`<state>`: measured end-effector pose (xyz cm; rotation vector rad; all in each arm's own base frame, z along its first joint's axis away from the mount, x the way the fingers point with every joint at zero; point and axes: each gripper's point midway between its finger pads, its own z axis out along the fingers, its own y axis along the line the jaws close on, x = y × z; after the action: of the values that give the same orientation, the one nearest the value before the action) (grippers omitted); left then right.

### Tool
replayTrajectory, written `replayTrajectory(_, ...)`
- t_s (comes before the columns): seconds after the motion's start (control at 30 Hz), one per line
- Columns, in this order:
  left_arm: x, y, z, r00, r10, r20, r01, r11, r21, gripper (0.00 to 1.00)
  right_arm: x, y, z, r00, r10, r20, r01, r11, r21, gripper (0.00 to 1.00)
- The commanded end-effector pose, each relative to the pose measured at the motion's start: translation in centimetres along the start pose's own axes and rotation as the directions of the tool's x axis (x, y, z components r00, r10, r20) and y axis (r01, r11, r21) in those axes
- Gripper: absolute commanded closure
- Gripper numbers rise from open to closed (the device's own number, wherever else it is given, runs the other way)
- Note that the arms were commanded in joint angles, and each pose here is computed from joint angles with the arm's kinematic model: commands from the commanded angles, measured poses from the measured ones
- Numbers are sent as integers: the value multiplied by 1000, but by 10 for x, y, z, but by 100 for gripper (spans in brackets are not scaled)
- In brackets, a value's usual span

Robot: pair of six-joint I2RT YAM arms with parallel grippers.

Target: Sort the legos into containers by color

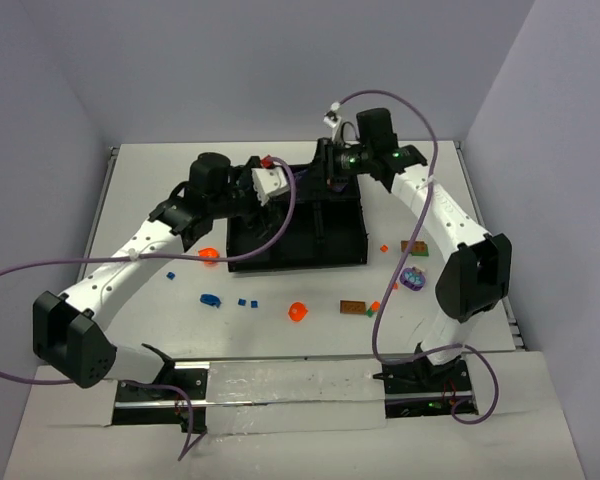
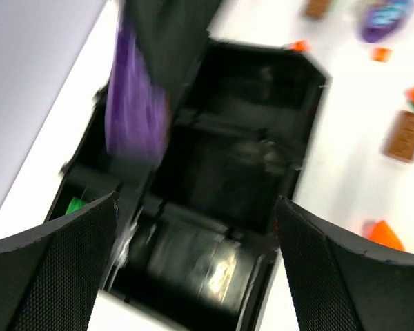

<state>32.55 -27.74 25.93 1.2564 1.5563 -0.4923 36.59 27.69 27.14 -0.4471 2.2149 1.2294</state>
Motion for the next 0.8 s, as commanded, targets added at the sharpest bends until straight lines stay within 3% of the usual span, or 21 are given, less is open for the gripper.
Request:
replayTrajectory(0.0,-1,58,-52,967,-256,5,251,942,-224,1,-76,-97,-40,968,-157,196,60,903,426,100)
replayTrajectory(0.13,23,102,-91,924,-381,10,347,829,-439,1,-86,-146,-45,955,-237,177,84,791,606,100)
replayTrajectory(0.17,34,122,-109,898,-438,35,373,720,-585,1,-88,-158,-44,954,-252,165,90,761,642,100)
replayTrajectory(0.2,36,122,-108,887,-459,49,397,705,-587,1,-85,-164,-39,956,-252,150,99,758,644,100)
replayTrajectory(0.23,47,132,-116,859,-509,61,423,636,-645,1,-87,-179,-34,957,-258,133,103,730,675,100)
replayTrajectory(0.27,49,134,-123,853,-519,50,412,613,-674,1,-92,-178,-37,952,-275,136,111,721,684,100)
replayTrajectory(0.33,72,136,-131,780,-624,52,480,542,-690,1,-90,-200,-26,956,-277,93,132,695,707,100)
replayTrajectory(0.5,83,129,-134,761,-648,26,497,558,-664,1,-87,-226,-10,953,-303,15,198,659,725,100)
replayTrajectory(0.6,90,127,-137,760,-649,4,477,554,-682,1,-79,-230,5,955,-296,-15,225,692,686,100)
replayTrajectory(0.77,97,122,-138,781,-621,-64,429,608,-668,1,-61,-223,27,956,-285,-65,265,751,604,97)
